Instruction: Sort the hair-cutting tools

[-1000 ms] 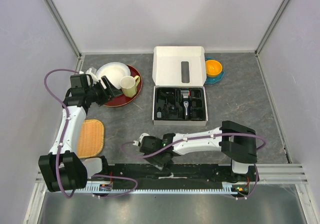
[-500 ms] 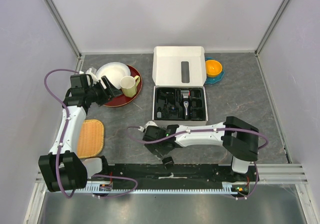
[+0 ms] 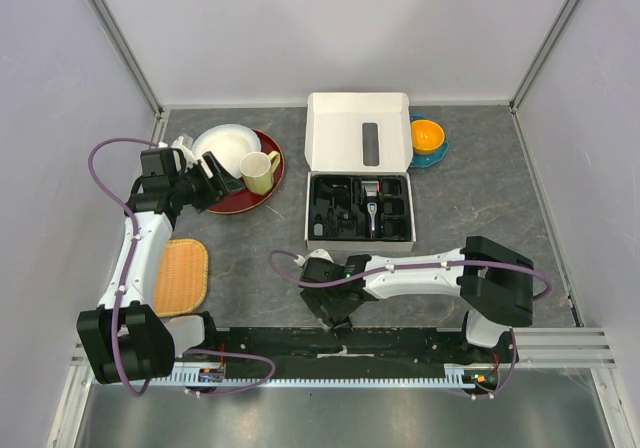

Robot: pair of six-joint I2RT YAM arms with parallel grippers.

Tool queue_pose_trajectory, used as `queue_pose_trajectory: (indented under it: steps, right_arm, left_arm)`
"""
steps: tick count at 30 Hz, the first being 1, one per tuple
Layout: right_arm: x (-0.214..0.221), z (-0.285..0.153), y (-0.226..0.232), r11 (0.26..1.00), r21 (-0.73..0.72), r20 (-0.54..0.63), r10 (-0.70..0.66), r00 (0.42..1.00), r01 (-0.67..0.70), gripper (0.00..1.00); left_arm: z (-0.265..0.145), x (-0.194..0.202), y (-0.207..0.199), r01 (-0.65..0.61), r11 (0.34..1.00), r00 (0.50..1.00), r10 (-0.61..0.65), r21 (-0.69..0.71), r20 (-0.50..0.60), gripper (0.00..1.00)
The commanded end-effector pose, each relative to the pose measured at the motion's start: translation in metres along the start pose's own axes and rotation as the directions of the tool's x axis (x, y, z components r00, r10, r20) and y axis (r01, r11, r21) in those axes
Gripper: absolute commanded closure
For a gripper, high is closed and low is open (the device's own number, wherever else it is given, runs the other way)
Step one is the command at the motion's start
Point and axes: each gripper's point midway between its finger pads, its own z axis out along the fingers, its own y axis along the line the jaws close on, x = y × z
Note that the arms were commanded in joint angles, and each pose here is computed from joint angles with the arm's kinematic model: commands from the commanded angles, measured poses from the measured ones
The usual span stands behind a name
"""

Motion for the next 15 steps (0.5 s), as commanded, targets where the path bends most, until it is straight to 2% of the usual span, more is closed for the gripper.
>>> queue_pose_trajectory:
  steps: [1,3,8,12,15]
  right_arm:
    - [0.000,0.002,0.014,0.998,-0.046,-0.005,0.042,0.999,-0.043,0.19]
    - [0.004,0.008,0.014,0.998,-0.041,-0.027,0.046,0.999,-0.047,0.24]
    - [0.005,0.007,0.015,0.997,-0.035,-0.037,0.061,0.997,-0.062,0.26]
    - [-0.002,0.000,0.005,0.996,0.034,0.005,0.084,0.996,-0.084,0.19]
    - [-0.006,-0.003,0.001,0.991,0.064,0.030,0.116,0.993,-0.118,0.17]
  left_arm:
    - [-0.004,-0.009,-0.003,-0.055,0.998,0.998,0.054,0.012,0.037,0.24]
    - [-0.004,-0.009,-0.003,-0.055,0.998,0.998,0.055,0.012,0.039,0.24]
    - [-0.004,-0.009,-0.003,-0.055,0.998,0.998,0.055,0.012,0.039,0.24]
    - [-0.004,-0.009,-0.003,-0.054,0.998,0.998,0.054,0.012,0.040,0.24]
    - [-0.004,-0.009,-0.004,-0.056,0.998,0.998,0.055,0.013,0.040,0.24]
